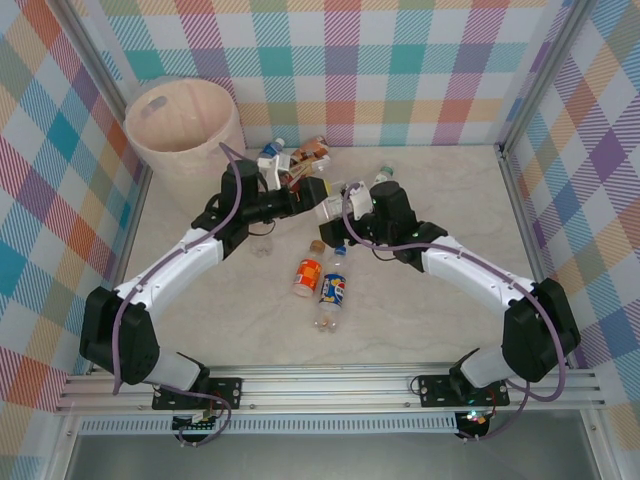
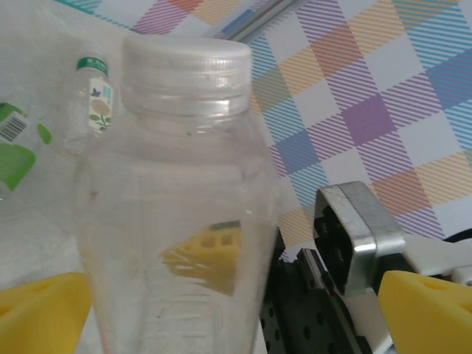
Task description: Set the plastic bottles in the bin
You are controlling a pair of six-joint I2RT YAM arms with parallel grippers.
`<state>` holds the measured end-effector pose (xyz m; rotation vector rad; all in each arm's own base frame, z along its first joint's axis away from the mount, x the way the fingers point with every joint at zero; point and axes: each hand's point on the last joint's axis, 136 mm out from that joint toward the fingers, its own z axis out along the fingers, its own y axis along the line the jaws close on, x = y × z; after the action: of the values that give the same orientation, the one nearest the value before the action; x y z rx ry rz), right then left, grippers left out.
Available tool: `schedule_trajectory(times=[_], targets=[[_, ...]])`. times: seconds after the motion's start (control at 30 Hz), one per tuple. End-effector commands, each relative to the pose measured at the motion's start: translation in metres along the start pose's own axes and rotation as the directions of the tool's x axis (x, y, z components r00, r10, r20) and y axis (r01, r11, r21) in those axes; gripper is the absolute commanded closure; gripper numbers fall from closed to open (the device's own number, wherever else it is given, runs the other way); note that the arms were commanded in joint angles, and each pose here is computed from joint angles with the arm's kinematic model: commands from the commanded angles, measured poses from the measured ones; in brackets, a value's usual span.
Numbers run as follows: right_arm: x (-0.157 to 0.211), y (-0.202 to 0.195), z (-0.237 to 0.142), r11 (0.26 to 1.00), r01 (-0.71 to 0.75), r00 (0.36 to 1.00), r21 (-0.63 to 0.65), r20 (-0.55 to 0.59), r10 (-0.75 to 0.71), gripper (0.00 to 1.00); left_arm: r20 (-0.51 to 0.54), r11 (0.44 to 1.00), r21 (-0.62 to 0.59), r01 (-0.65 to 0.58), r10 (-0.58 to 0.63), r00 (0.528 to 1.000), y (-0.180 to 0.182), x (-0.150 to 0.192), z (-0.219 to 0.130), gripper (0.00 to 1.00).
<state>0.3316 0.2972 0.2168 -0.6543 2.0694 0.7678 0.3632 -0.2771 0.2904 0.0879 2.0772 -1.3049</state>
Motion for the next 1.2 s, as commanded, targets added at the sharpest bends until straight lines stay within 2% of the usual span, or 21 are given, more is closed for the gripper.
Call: schedule_trajectory(times=[0.0,0.07,0.17,0.27,0.4,0.53,0.63,0.8,0.87,0.93,1.17], targets=[[-0.017,0.02,-0.009,0.995,0.049,0.998,-0.086,0.044,-0.046,0.38,-0.001,0.99,-0.136,-0.035,0.036,0.999,0.019,-0.003,0.001,0.0],[-0.017,0.027,-0.012,0.991,0.069,0.997,-0.117,0.044,-0.065,0.38,-0.02,0.984,-0.176,-0.035,0.031,0.999,0.03,0.0,0.003,0.0],[-0.014,0.036,-0.014,0.982,0.091,0.996,-0.167,0.016,-0.09,0.39,-0.039,0.99,-0.132,-0.049,0.044,0.998,0.02,0.001,0.009,0.0],[-0.011,0.043,-0.015,0.974,0.104,0.994,-0.2,-0.016,-0.109,0.39,-0.045,0.984,-0.161,-0.075,0.069,0.997,0.02,0.0,0.011,0.03],[-0.009,0.047,-0.015,0.969,0.105,0.992,-0.223,-0.049,-0.119,0.41,-0.048,0.979,-0.187,-0.082,0.075,0.996,0.024,0.0,0.012,0.24],[-0.006,0.047,-0.015,0.967,0.112,0.988,-0.228,-0.074,-0.132,0.39,-0.042,0.978,-0.195,-0.073,0.066,0.997,0.025,-0.001,0.011,0.37],[-0.006,0.047,-0.017,0.968,0.119,0.988,-0.222,-0.075,-0.139,0.34,-0.046,0.982,-0.181,-0.06,0.052,0.998,0.023,0.0,0.013,0.43],[-0.011,0.043,-0.021,0.974,0.122,0.99,-0.19,-0.044,-0.133,0.09,-0.01,0.981,-0.189,-0.033,0.032,0.999,0.023,-0.007,0.011,0.47],[-0.011,0.042,-0.024,0.976,0.126,0.99,-0.177,-0.033,-0.133,0.04,0.012,0.98,-0.199,-0.016,0.019,1.0,0.026,-0.012,0.009,0.48],[-0.011,0.041,-0.027,0.978,0.129,0.991,-0.166,-0.026,-0.135,0.0,0.028,0.979,-0.205,0.002,0.003,1.0,0.029,-0.015,0.008,0.48],[-0.016,0.029,-0.043,0.985,0.161,0.986,-0.068,0.042,-0.158,0.0,0.083,0.965,-0.256,0.06,-0.04,0.996,0.049,-0.029,-0.003,0.49]])
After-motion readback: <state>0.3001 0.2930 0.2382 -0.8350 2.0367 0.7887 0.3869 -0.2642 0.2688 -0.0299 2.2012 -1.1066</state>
